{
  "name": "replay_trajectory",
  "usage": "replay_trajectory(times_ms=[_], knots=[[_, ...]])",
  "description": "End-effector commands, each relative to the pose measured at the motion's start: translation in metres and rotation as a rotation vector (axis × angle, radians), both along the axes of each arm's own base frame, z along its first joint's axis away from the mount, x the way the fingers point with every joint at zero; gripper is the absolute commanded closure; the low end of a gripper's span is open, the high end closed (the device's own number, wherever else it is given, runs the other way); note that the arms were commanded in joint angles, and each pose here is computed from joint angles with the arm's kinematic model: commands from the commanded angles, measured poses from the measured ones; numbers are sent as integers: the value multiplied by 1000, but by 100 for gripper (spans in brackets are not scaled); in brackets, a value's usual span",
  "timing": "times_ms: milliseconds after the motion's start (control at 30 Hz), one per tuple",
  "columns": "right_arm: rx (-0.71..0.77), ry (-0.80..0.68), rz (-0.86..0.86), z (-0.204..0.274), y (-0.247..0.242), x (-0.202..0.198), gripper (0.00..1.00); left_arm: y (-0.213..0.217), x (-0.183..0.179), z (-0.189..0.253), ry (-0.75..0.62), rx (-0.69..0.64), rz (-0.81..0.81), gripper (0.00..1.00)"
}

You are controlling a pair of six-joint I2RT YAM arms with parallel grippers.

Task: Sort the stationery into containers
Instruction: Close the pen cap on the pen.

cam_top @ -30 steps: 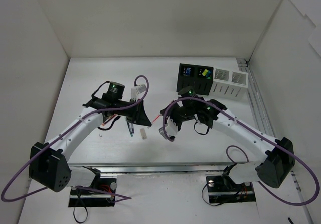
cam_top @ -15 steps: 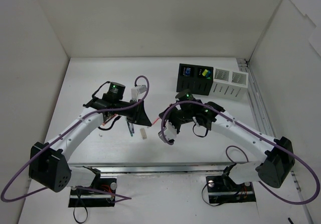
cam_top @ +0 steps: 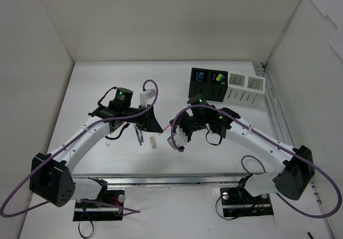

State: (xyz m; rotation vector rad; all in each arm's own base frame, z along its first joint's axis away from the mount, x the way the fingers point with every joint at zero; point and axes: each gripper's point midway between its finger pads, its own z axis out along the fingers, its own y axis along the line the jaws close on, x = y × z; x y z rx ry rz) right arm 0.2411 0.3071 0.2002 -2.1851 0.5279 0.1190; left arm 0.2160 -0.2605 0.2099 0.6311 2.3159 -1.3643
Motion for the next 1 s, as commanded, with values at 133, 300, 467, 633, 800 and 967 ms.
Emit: replay_trajectory(times_ms=[133, 300, 467, 633, 800, 967], knots=[[120, 57, 101, 28, 22, -20, 100, -16, 24, 38, -193, -100, 34, 100], [140, 105, 84, 33, 26, -22, 100, -27, 27, 40, -225, -107, 20, 100], [173, 114, 128, 41, 28, -32, 100, -33, 33, 40, -246, -111, 21, 100], [222, 148, 185, 52, 30, -46, 100, -41, 43, 45, -300, -143, 24, 100], [246, 171, 213, 58, 33, -53, 100, -51, 53, 52, -360, -184, 17, 100], [263, 209, 215, 63, 35, -56, 100, -59, 59, 70, -422, -254, 4, 100]])
